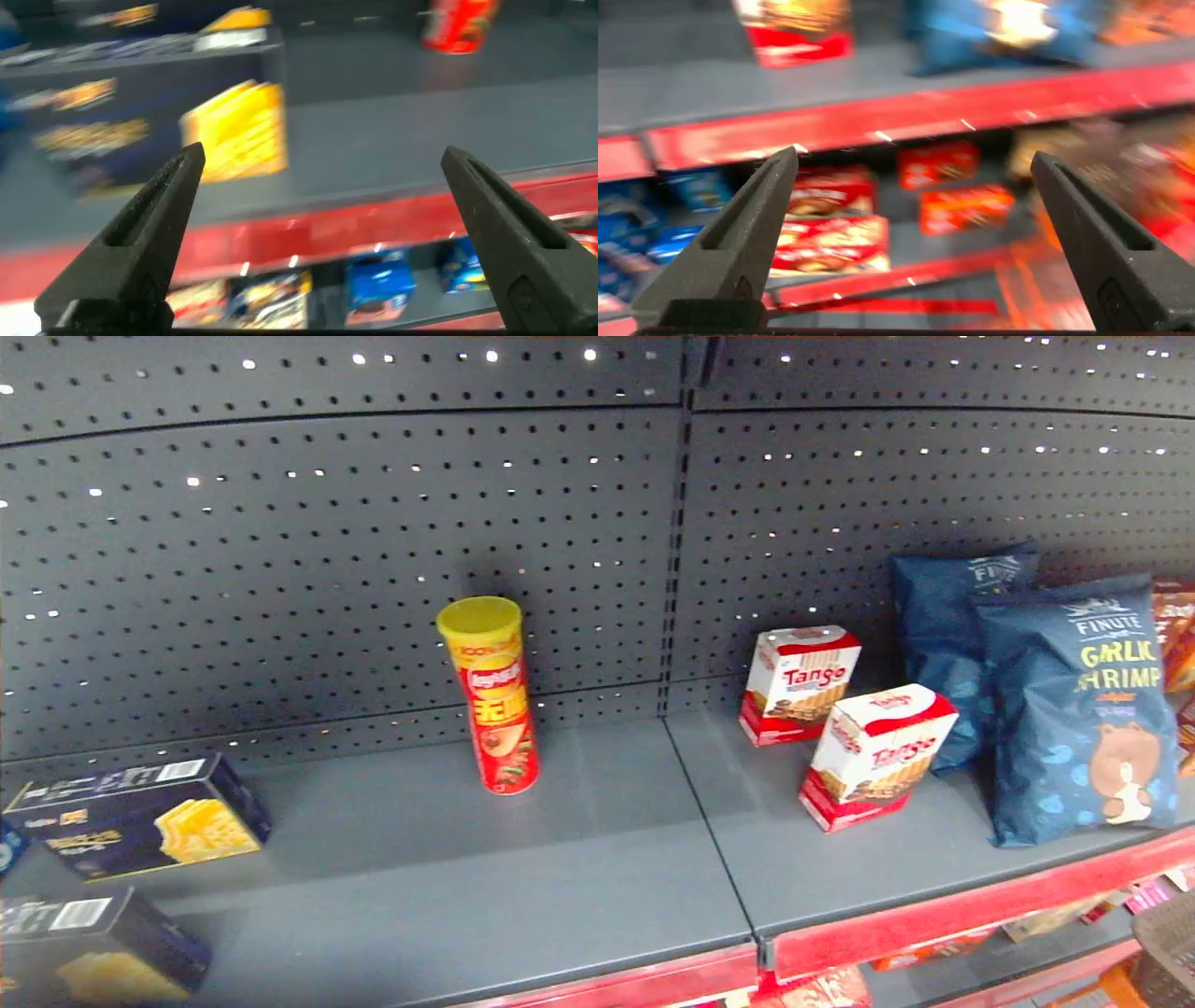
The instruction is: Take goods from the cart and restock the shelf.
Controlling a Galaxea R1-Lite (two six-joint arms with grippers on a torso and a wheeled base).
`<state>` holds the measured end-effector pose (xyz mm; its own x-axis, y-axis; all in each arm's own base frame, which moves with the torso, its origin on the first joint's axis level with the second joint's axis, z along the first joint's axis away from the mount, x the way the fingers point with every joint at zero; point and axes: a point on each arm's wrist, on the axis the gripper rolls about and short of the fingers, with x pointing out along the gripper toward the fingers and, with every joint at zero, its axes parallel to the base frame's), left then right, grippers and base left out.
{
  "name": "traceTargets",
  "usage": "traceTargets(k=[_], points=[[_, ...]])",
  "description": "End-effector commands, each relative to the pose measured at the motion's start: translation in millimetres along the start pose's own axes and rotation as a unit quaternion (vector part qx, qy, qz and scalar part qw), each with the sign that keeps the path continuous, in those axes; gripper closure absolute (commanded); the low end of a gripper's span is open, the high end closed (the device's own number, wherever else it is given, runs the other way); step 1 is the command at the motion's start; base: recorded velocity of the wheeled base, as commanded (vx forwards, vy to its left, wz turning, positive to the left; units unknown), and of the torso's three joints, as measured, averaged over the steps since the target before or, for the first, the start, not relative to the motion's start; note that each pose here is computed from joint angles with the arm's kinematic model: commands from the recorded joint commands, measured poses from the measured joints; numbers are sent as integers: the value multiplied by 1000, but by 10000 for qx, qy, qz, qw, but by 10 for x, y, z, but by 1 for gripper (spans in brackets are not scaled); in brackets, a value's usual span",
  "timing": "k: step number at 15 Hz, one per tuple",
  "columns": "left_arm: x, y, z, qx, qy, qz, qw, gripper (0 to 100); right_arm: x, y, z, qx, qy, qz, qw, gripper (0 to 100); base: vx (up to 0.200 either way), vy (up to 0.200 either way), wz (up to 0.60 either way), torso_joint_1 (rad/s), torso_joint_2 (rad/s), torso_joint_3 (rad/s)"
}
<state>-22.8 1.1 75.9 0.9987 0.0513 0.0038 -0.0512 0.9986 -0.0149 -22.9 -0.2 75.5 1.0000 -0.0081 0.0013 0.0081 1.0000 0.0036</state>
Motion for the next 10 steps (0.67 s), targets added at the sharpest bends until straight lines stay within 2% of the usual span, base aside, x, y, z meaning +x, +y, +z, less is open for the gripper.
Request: traceTargets(k=[1,10], points=[[0,0,1,-3,-4,4,10000,0,1,-1,0,43,6,-13,10000,0,0,0,-600,2,-2,2],[0,0,1,-3,-4,4,10000,0,1,1,0,13,6,2,10000,0,0,0,-600,1,3,1]])
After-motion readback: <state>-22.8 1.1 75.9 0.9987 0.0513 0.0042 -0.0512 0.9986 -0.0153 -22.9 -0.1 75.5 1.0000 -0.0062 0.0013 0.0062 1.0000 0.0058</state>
